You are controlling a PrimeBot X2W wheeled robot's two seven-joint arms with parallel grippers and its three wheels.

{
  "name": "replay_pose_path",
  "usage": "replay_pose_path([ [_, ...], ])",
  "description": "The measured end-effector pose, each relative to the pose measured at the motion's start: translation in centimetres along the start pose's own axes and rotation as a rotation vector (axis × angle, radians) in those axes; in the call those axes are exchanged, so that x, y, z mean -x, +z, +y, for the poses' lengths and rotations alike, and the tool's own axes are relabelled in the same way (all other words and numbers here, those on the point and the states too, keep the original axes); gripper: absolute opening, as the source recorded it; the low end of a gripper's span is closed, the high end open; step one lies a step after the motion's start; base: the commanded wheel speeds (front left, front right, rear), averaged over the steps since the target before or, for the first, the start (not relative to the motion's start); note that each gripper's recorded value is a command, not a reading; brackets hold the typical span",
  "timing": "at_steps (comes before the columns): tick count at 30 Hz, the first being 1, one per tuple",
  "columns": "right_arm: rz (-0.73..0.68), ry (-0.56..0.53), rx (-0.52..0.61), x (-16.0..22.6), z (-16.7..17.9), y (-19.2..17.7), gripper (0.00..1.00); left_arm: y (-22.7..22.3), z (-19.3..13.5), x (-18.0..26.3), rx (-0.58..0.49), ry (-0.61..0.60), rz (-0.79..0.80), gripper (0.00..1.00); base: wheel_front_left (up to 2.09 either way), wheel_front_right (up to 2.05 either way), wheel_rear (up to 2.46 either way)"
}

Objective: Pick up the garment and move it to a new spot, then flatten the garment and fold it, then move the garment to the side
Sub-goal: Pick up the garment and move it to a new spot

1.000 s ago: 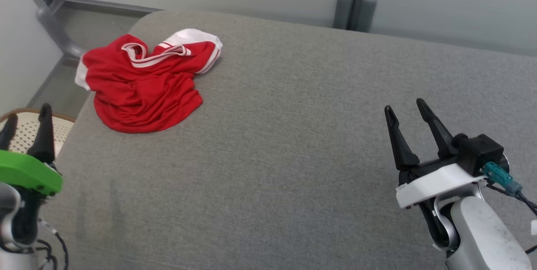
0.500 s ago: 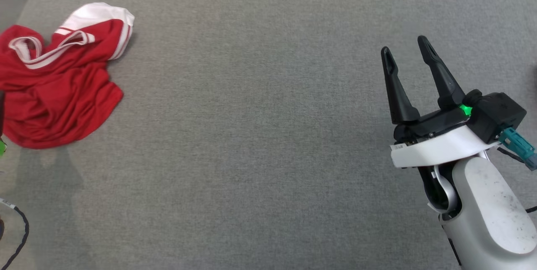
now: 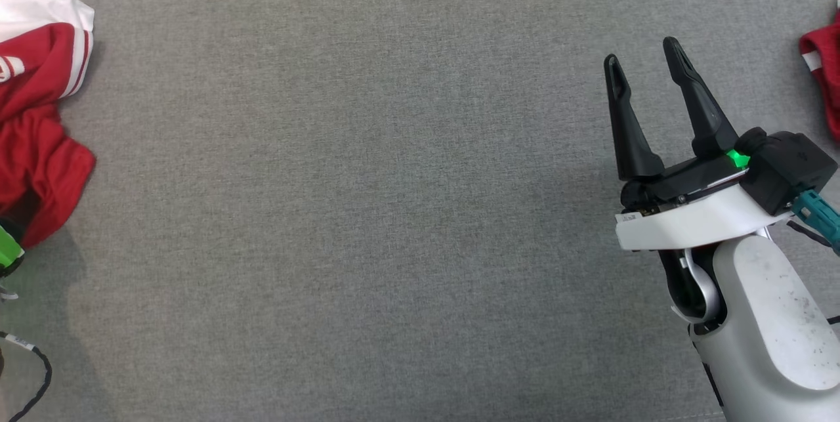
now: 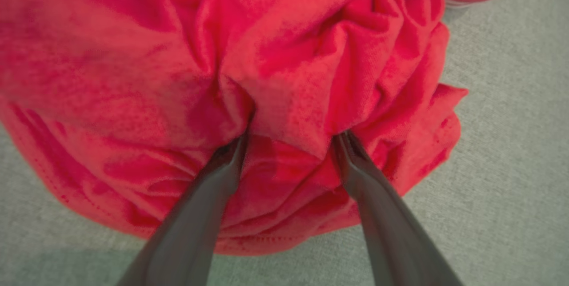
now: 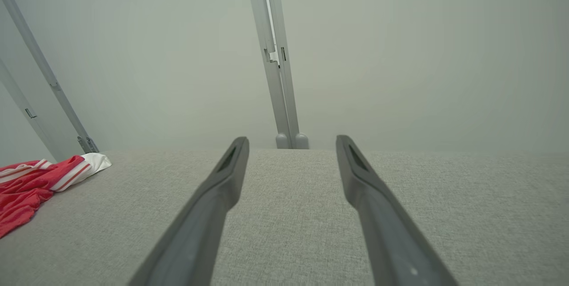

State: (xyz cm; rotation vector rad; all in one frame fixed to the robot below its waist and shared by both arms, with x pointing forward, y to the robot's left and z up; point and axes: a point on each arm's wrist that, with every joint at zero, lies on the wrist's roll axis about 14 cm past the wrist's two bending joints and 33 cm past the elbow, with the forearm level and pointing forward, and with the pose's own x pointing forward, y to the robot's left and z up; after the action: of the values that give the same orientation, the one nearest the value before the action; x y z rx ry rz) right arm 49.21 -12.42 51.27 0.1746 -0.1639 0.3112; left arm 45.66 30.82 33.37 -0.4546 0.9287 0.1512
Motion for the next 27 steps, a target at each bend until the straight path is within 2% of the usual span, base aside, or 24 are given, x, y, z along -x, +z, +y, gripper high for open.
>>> replay_pose_path([
  [1, 0.002, -0.004, 0.002, 0.1, -0.1, 0.0, 1.00, 0.1, -0.1, -0.1, 0.000, -0.004, 0.001, 0.65, 0.00, 0.00, 0.00],
  [2, 0.003, -0.007, 0.004, 0.2, -0.2, 0.0, 1.00, 0.2, -0.2, -0.1, -0.007, -0.006, 0.002, 0.28, 0.00, 0.00, 0.00],
  [3, 0.003, -0.009, 0.005, 0.2, -0.3, 0.1, 1.00, 0.5, -0.4, -0.1, -0.019, -0.010, -0.010, 0.00, 0.00, 0.00, 0.00],
  [9, -0.015, -0.015, 0.006, 0.5, 0.0, 1.1, 1.00, 3.1, -1.7, 1.2, -0.112, -0.037, -0.112, 0.00, 0.00, 0.00, 0.00],
  [14, -0.036, -0.010, -0.007, 0.9, 1.0, 2.2, 1.00, 7.4, -4.2, 3.6, -0.233, -0.083, -0.252, 0.00, 0.00, 0.00, 0.00],
  [22, -0.075, -0.042, -0.013, 2.8, 1.2, 4.6, 1.00, 11.9, -12.6, 9.7, -0.459, -0.261, -0.454, 0.00, 0.00, 0.00, 0.00],
  [27, -0.122, -0.070, -0.004, 4.2, 1.0, 6.9, 1.00, 11.7, -19.9, 14.1, -0.588, -0.443, -0.548, 0.00, 0.00, 0.00, 0.00],
])
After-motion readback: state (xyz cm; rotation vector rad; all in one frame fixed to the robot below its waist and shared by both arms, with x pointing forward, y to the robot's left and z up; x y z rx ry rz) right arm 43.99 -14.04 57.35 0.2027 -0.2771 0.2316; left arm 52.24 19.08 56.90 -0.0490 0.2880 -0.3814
